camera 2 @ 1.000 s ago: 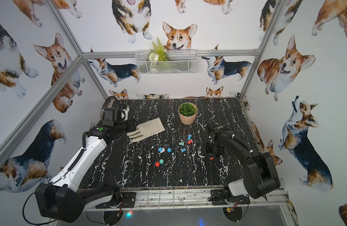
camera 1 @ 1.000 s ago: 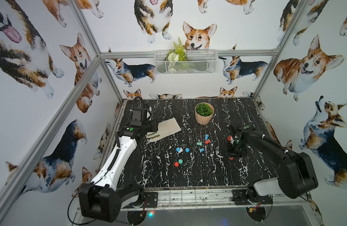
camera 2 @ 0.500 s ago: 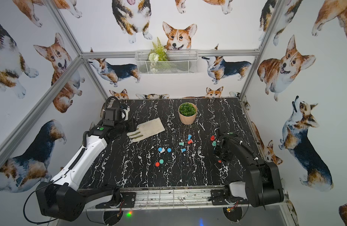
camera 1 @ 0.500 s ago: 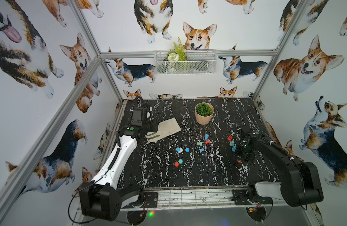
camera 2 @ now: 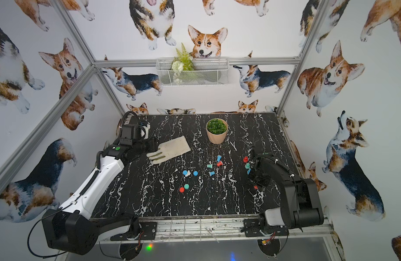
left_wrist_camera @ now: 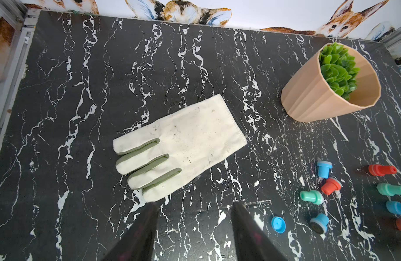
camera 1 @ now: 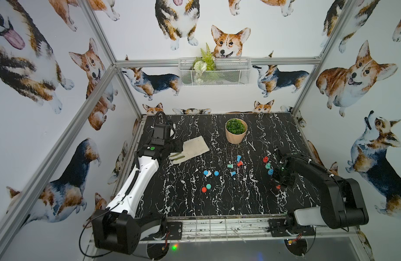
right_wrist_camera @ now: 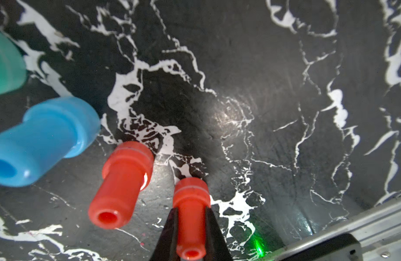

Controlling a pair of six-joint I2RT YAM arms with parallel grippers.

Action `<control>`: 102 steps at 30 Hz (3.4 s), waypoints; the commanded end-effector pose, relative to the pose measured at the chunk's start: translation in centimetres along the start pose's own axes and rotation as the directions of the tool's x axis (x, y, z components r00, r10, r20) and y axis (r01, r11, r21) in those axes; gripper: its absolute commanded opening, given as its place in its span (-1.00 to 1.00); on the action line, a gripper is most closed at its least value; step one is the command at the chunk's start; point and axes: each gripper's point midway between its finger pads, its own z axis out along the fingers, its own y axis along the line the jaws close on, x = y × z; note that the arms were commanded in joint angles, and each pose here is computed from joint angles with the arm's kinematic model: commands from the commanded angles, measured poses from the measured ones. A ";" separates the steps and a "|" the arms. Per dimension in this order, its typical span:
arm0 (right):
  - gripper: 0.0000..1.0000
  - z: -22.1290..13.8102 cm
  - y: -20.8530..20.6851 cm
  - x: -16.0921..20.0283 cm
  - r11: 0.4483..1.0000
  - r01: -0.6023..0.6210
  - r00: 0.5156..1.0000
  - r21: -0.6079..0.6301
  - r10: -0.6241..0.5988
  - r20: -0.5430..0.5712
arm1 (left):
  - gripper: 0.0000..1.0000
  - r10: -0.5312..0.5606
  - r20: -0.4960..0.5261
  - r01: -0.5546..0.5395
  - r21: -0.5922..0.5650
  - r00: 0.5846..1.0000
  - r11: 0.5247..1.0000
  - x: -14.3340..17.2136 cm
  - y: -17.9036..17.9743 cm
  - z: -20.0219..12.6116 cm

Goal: Close the stamp cap
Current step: Place the stamp at the center of the board, then pick up the stamp from the center of the board.

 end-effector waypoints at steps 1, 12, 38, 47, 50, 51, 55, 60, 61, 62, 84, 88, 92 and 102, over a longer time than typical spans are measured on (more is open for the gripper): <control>-1.00 0.0 0.5 0.5 0.999 -0.023 1.000 -0.039 0.022 -0.022 | 0.12 0.006 0.013 -0.006 -0.002 1.000 1.000 -0.5 0.0 0.0; -1.00 -0.6 0.5 0.8 0.997 -0.038 0.999 -0.066 0.037 -0.007 | 0.12 0.006 0.004 -0.006 0.001 1.000 1.000 -0.4 0.0 0.3; -0.31 0.1 0.5 1.1 0.997 -0.033 0.999 -0.069 0.031 -0.033 | 0.12 0.005 0.003 -0.005 0.002 1.000 1.000 -0.4 -0.1 0.2; -0.20 -0.6 0.5 1.2 0.996 -0.042 0.999 -0.084 0.041 -0.019 | 0.12 0.006 0.005 -0.006 0.003 1.000 1.000 -0.4 -0.1 0.2; -0.19 -0.8 0.5 1.1 0.995 -0.044 0.999 -0.088 0.043 -0.015 | 0.12 0.006 0.007 -0.006 0.002 1.000 1.000 -0.5 -0.1 0.1; -0.19 -0.8 0.4 1.2 0.995 -0.043 0.999 -0.088 0.042 -0.014 | 0.12 0.007 0.006 -0.007 0.002 1.000 1.000 -0.4 -0.1 0.1; -0.19 -1.0 0.4 1.3 0.995 -0.043 0.999 -0.090 0.042 -0.016 | 0.12 0.007 0.006 -0.007 0.004 1.000 1.000 -0.4 -0.1 0.1; -0.19 -2.1 0.2 1.1 0.994 -0.048 0.999 -0.094 0.048 0.005 | 0.12 0.006 0.011 -0.006 0.001 1.000 1.000 -0.5 0.0 0.0; -0.19 -2.4 0.2 1.1 0.994 -0.047 0.999 -0.098 0.048 0.011 | 0.12 0.006 0.009 -0.006 0.002 1.000 1.000 -0.5 0.0 0.0; -0.19 -2.7 0.1 1.1 0.994 -0.048 0.999 -0.098 0.050 0.017 | 0.12 0.006 0.009 -0.006 0.002 1.000 1.000 -0.4 0.0 0.0; -0.28 -9.6 12.8 3.4 0.854 0.502 0.859 -0.136 -0.474 0.195 | 0.12 0.007 0.003 -0.007 -0.006 1.000 1.000 -0.4 0.1 0.3; -0.29 -9.3 15.6 4.2 0.818 0.561 0.823 -0.125 -0.535 0.194 | 0.12 0.007 0.001 -0.007 -0.008 1.000 1.000 -0.4 0.1 0.3; -0.28 -8.4 18.6 5.3 0.694 0.693 0.721 -0.198 -0.661 0.207 | 0.12 0.009 0.002 -0.009 -0.009 1.000 1.000 -0.4 0.2 0.3; -0.13 -6.2 21.9 8.4 0.027 0.949 0.137 -0.315 -0.933 0.333 | 0.12 0.009 -0.002 -0.009 -0.013 1.000 1.000 -0.4 0.2 0.5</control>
